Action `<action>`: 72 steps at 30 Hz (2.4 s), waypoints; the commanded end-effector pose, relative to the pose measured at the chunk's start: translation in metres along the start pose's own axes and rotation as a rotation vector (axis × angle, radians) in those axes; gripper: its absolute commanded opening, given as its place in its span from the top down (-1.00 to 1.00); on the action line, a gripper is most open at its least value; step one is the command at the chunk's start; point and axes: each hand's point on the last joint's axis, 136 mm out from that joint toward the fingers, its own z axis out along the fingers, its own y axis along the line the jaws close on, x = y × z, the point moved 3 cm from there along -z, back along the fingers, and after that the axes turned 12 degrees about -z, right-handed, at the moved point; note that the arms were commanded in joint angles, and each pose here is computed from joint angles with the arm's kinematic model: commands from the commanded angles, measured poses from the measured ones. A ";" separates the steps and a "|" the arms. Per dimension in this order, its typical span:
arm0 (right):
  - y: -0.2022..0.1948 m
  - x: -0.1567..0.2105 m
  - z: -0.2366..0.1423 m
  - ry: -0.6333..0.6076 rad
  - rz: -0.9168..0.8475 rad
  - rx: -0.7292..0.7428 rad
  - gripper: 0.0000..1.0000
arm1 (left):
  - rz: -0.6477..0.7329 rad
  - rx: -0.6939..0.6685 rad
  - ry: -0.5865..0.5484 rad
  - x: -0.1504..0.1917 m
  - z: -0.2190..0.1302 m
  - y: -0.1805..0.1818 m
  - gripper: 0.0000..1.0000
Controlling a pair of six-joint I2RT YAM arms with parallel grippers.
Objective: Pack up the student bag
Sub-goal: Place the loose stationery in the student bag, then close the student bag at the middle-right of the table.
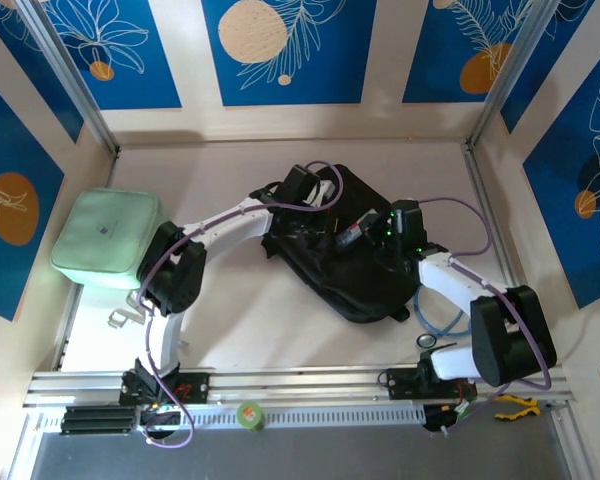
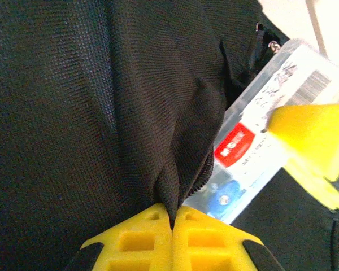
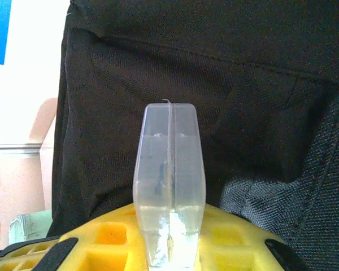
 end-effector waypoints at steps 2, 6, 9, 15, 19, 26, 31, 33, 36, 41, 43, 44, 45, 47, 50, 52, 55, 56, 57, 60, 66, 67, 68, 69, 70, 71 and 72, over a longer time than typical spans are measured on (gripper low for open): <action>0.016 0.005 0.013 -0.014 0.027 -0.082 0.78 | 0.009 0.112 -0.029 -0.012 -0.014 -0.025 1.00; 0.033 0.014 0.022 0.041 0.068 -0.210 0.76 | -0.003 0.108 -0.034 -0.013 -0.015 -0.021 1.00; 0.043 0.017 0.020 0.081 0.081 -0.271 0.66 | -0.016 0.096 -0.034 -0.013 -0.015 -0.015 1.00; 0.014 0.007 -0.010 0.093 0.092 -0.133 0.09 | -0.036 0.078 -0.030 -0.013 -0.015 -0.003 1.00; -0.013 0.003 -0.029 0.140 0.064 -0.008 -0.03 | -0.033 0.088 -0.017 -0.011 -0.015 -0.003 1.00; -0.011 -0.010 -0.023 0.245 -0.034 -0.020 0.26 | -0.028 0.099 -0.016 -0.013 -0.016 -0.005 0.99; 0.006 -0.009 -0.003 0.314 -0.084 -0.081 0.64 | -0.029 0.107 -0.011 -0.013 -0.017 -0.006 0.98; 0.010 -0.004 0.005 0.332 -0.089 -0.090 0.73 | -0.031 0.108 -0.007 -0.012 -0.016 -0.006 0.99; 0.016 0.005 0.017 0.365 -0.083 -0.110 0.84 | -0.033 0.113 -0.003 -0.011 -0.016 -0.007 0.99; 0.039 0.016 0.034 0.411 -0.093 -0.235 1.00 | -0.035 0.124 0.004 -0.012 -0.016 -0.008 0.98; 0.043 0.017 0.038 0.422 -0.087 -0.268 1.00 | -0.033 0.133 -0.003 -0.014 -0.017 -0.011 0.98; 0.043 0.016 0.039 0.423 -0.084 -0.270 1.00 | -0.034 0.136 -0.005 -0.014 -0.018 -0.011 0.97; 0.042 0.015 0.039 0.422 -0.084 -0.271 1.00 | -0.034 0.137 -0.006 -0.014 -0.018 -0.011 0.97; 0.036 0.010 0.032 0.401 -0.073 -0.266 1.00 | -0.040 0.137 -0.008 -0.015 -0.019 -0.009 0.95; 0.027 -0.001 0.013 0.342 -0.076 -0.249 1.00 | -0.046 0.134 -0.008 -0.015 -0.019 -0.006 0.92; 0.022 -0.004 0.002 0.319 -0.095 -0.212 0.96 | -0.050 0.133 -0.005 -0.015 -0.019 -0.005 0.91; 0.016 0.005 -0.006 0.346 -0.123 -0.156 0.88 | -0.049 0.141 -0.005 -0.016 -0.019 -0.006 0.90; 0.015 0.010 -0.006 0.365 -0.125 -0.147 0.87 | -0.049 0.141 -0.005 -0.016 -0.019 -0.006 0.89; 0.015 0.016 -0.005 0.384 -0.127 -0.144 0.87 | -0.049 0.141 -0.005 -0.016 -0.018 -0.005 0.89; 0.016 0.033 0.001 0.429 -0.135 -0.130 0.86 | -0.053 0.141 -0.009 -0.018 -0.018 -0.005 0.86; 0.017 0.036 0.005 0.438 -0.138 -0.094 0.83 | -0.060 0.129 -0.041 -0.021 -0.038 -0.004 0.30; 0.018 0.033 0.002 0.421 -0.152 -0.081 0.79 | -0.065 0.129 -0.060 -0.024 -0.046 -0.003 0.20; 0.019 0.029 -0.003 0.404 -0.171 -0.070 0.72 | -0.073 0.120 -0.078 -0.025 -0.053 0.001 0.11; 0.020 0.026 -0.007 0.388 -0.190 -0.062 0.66 | -0.082 0.115 -0.093 -0.025 -0.060 0.005 0.06; 0.021 0.023 -0.012 0.370 -0.216 -0.053 0.59 | -0.094 0.108 -0.114 -0.027 -0.069 0.008 0.02; 0.022 0.020 -0.018 0.355 -0.241 -0.043 0.52 | -0.106 0.100 -0.132 -0.026 -0.076 0.013 -0.03; 0.024 0.018 -0.022 0.348 -0.270 -0.036 0.46 | -0.117 0.091 -0.154 -0.026 -0.084 0.018 -0.09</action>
